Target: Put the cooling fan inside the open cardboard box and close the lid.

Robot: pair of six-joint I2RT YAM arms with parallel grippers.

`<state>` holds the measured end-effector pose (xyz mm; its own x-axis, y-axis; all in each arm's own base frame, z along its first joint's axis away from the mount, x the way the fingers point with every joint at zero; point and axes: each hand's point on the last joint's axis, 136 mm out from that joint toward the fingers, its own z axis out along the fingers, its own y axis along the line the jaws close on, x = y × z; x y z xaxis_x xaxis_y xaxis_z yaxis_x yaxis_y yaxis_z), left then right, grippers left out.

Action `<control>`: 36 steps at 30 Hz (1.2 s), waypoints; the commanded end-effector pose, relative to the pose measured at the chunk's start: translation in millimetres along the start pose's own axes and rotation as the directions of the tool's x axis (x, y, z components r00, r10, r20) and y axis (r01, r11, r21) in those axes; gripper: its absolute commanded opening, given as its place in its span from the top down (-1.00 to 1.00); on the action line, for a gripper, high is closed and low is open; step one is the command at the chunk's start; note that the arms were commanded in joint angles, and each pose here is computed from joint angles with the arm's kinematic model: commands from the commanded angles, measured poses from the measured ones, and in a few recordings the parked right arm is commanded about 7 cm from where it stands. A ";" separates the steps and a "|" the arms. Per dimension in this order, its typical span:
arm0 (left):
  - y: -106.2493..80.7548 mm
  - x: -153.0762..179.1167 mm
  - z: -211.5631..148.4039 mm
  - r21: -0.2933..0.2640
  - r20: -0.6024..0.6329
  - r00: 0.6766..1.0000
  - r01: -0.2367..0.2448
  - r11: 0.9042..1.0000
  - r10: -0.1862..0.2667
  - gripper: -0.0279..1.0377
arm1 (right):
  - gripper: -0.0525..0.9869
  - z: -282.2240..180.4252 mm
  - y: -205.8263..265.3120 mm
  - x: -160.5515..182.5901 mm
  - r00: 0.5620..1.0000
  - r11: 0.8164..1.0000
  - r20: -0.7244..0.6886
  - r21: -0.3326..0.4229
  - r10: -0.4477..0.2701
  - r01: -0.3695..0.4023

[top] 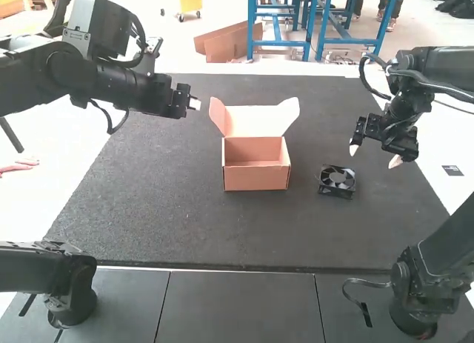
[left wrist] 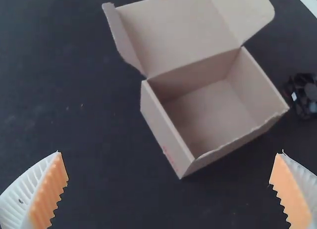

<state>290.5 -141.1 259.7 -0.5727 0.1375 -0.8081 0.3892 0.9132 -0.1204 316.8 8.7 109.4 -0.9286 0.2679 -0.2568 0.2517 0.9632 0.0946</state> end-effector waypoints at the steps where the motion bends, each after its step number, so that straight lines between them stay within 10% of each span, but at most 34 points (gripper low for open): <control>1: 1.1 -6.7 -1.4 -0.004 0.007 1.000 0.013 1.000 -0.013 -0.87 | -0.83 5.7 -10.7 -4.9 0.999 0.998 0.000 0.053 -0.040 0.040; 36: -2.7 -1.8 -3.1 0.005 -0.022 1.000 -0.018 1.000 0.018 -0.87 | -0.83 87.6 -24.5 -16.3 0.990 0.991 -0.138 0.121 -0.041 0.058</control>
<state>285.8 -139.5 244.9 -0.6185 0.1640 -0.7685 0.3861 0.9152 -0.1155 338.4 -10.2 20.1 -0.9718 0.2156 -0.0951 0.2193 0.9752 -0.0305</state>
